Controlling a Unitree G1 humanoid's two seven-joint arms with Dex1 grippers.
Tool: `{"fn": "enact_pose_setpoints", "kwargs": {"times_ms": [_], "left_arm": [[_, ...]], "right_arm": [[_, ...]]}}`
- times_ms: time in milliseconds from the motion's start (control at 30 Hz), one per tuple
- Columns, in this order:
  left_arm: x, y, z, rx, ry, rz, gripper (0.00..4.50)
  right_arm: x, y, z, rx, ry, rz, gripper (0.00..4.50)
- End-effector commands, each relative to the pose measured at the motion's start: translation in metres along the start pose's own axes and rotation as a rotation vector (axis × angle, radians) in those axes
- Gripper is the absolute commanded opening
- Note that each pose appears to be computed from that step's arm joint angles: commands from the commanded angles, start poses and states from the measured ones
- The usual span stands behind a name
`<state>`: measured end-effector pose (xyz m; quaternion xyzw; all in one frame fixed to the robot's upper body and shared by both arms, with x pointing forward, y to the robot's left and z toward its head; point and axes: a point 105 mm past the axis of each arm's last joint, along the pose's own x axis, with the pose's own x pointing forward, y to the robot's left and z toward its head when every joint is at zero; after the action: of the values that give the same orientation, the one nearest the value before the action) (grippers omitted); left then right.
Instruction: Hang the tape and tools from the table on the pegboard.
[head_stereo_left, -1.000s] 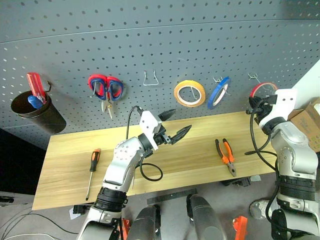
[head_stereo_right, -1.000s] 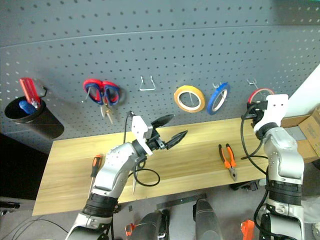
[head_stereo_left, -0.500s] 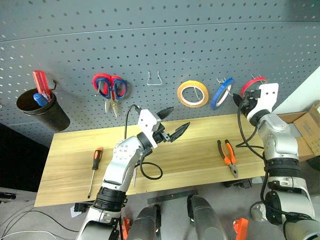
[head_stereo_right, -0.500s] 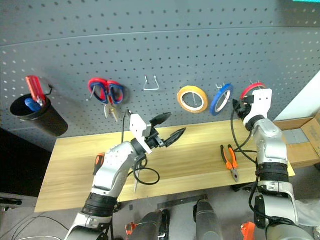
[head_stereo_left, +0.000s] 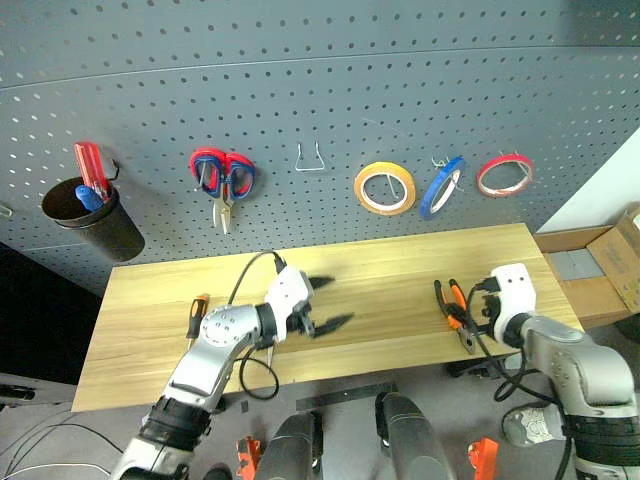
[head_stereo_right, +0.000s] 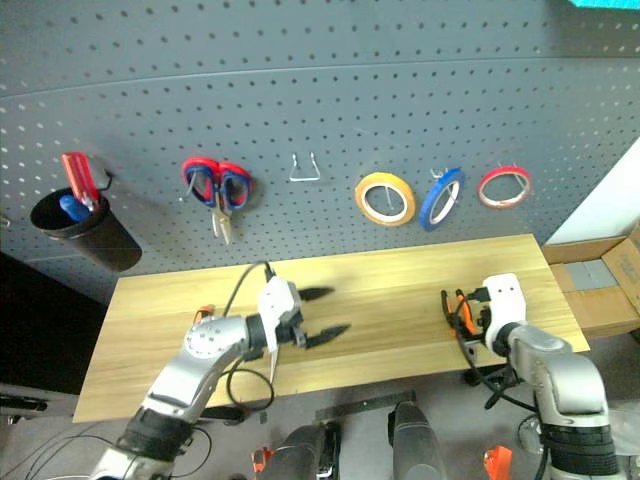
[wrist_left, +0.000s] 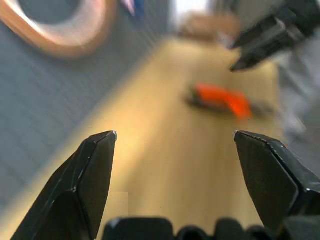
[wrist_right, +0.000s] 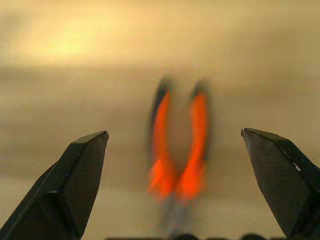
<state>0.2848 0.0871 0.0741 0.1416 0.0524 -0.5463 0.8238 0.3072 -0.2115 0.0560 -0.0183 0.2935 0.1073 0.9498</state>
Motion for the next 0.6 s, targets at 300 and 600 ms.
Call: {"fn": "enact_pose_setpoints", "kwargs": {"times_ms": [300,600], "left_arm": [[-0.015,-0.026,0.008,-0.045,-0.006,-0.037,4.05],[-0.020,-0.032,0.011,-0.058,0.005,-0.024,4.05]], "right_arm": [[0.023,-0.017,-0.002,0.060,0.093,-0.184,4.45],[0.033,-0.018,-0.025,0.089,0.172,-0.161,4.45]]}}
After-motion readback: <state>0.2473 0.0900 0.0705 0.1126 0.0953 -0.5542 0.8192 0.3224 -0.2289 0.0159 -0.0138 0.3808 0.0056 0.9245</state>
